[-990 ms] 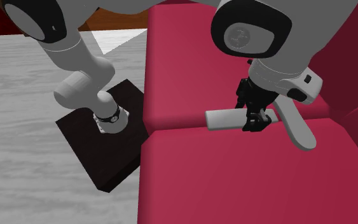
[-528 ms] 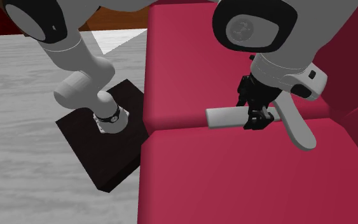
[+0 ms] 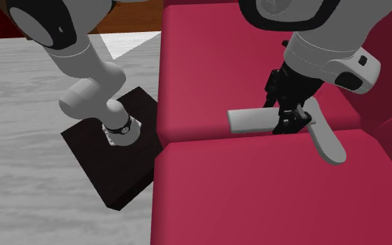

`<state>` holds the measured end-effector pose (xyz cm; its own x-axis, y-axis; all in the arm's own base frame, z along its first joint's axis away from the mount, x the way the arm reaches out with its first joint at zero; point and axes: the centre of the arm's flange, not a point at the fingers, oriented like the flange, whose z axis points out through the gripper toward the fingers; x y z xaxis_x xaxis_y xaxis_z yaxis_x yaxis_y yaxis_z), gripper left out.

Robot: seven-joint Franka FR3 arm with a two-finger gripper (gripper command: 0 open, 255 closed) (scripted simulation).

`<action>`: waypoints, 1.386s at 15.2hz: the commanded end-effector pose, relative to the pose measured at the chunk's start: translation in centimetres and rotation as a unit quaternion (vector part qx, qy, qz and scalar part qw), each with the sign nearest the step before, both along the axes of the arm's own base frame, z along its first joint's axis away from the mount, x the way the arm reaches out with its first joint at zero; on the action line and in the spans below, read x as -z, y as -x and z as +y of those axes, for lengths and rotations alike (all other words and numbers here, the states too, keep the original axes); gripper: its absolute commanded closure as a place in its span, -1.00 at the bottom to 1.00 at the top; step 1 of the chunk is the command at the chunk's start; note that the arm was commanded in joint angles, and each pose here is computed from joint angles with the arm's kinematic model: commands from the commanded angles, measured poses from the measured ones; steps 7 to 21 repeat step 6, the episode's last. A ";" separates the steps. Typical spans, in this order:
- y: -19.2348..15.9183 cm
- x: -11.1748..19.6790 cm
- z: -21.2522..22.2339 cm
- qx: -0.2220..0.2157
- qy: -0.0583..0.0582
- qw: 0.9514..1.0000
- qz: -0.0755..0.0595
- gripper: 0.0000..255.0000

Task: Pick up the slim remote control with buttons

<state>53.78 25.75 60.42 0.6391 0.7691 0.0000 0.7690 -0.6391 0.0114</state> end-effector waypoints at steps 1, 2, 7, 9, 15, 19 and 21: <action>0.1 -1.1 0.1 0.000 0.000 1.000 0.000 1.00; 0.1 -1.6 0.1 0.000 0.000 1.000 0.000 1.00; 0.1 -2.8 0.1 0.000 0.000 1.000 0.000 1.00; 0.1 -2.8 0.1 0.000 0.000 1.000 0.000 1.00; 0.1 -2.8 0.1 0.000 0.000 1.000 0.000 1.00; 0.1 -2.8 0.1 0.000 0.000 1.000 0.000 1.00; 0.1 -2.8 0.1 0.000 0.000 1.000 0.000 1.00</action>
